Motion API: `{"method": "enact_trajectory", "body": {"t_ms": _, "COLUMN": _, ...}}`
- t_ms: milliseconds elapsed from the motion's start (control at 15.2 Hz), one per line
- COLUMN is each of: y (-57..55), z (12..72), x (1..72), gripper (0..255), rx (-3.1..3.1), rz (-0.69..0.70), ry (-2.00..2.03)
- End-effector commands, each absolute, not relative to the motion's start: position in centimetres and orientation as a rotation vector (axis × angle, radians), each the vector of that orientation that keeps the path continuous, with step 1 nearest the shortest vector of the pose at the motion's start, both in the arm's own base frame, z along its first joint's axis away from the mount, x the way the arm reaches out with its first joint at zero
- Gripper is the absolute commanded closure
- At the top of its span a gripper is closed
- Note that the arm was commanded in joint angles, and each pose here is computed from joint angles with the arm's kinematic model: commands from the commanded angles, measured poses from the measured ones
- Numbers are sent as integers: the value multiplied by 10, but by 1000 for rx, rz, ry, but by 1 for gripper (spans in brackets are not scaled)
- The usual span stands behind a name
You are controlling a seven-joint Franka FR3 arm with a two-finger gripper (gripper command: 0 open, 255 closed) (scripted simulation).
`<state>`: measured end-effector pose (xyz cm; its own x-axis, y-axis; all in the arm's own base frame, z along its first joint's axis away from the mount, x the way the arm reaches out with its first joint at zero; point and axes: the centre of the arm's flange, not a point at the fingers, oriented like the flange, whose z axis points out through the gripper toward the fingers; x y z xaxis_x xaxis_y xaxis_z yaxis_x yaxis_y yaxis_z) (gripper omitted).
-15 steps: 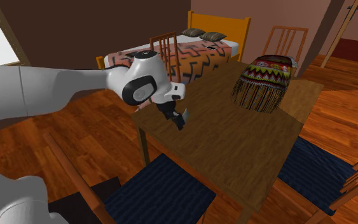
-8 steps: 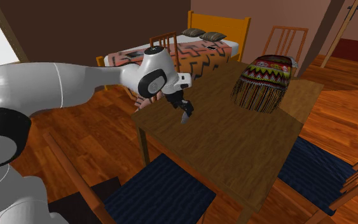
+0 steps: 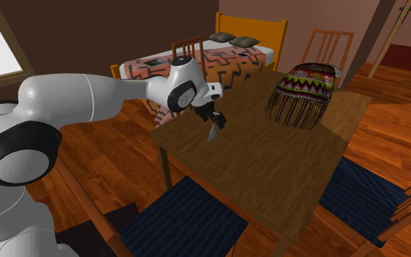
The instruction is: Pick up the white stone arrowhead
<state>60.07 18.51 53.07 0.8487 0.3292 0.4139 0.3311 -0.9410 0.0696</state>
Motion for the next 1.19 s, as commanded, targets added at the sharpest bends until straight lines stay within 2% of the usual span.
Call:
{"method": "enact_trajectory", "body": {"t_ms": 0, "y": 185, "z": 520, "x": 601, "gripper": 0, "rx": -3016, "rz": -675, "ry": -539}}
{"method": "enact_trajectory", "body": {"t_ms": 198, "y": 185, "z": 512, "x": 601, "gripper": 0, "rx": -3016, "rz": -675, "ry": -539}}
{"method": "enact_trajectory", "body": {"t_ms": 264, "y": 185, "z": 512, "x": 600, "gripper": 255, "rx": -3016, "rz": -675, "ry": -539}}
{"method": "enact_trajectory", "body": {"t_ms": 858, "y": 185, "z": 512, "x": 601, "gripper": 255, "rx": -3016, "rz": -675, "ry": -539}}
{"method": "enact_trajectory", "body": {"t_ms": 1122, "y": 185, "z": 533, "x": 601, "gripper": 255, "rx": -3016, "rz": -675, "ry": -539}}
